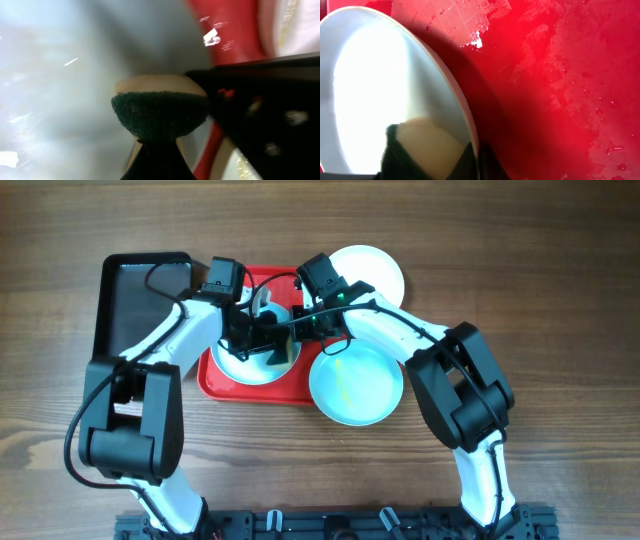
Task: Clean dirty plates on tray and stack at the side
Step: 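Scrub the white plate with the sponge while right gripper holds its rim, then lift the white plate with the right gripper and place it right of tray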
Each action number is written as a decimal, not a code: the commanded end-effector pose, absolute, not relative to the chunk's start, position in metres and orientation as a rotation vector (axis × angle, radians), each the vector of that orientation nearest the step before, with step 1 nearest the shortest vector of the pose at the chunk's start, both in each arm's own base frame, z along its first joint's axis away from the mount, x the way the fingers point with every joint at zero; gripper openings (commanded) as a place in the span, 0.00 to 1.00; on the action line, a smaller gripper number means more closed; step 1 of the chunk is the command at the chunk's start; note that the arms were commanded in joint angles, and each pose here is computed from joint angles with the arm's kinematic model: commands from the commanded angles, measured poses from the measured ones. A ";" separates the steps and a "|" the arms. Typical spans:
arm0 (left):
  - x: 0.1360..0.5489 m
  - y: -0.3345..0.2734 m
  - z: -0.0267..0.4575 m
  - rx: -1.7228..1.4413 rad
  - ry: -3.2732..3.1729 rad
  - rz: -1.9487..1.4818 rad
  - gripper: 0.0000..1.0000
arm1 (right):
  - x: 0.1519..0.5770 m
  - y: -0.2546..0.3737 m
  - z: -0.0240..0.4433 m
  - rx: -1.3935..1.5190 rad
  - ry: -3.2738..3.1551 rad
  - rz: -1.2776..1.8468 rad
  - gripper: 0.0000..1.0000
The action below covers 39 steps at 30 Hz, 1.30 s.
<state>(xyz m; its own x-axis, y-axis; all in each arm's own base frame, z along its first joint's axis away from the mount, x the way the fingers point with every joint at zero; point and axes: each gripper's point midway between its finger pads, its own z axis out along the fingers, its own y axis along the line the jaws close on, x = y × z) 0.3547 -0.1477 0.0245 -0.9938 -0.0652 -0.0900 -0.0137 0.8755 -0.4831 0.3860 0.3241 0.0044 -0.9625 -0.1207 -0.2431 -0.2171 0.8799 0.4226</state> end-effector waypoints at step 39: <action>0.447 -0.002 0.183 -0.726 2.556 -0.077 0.04 | 0.397 0.307 0.051 -0.219 2.786 0.531 0.04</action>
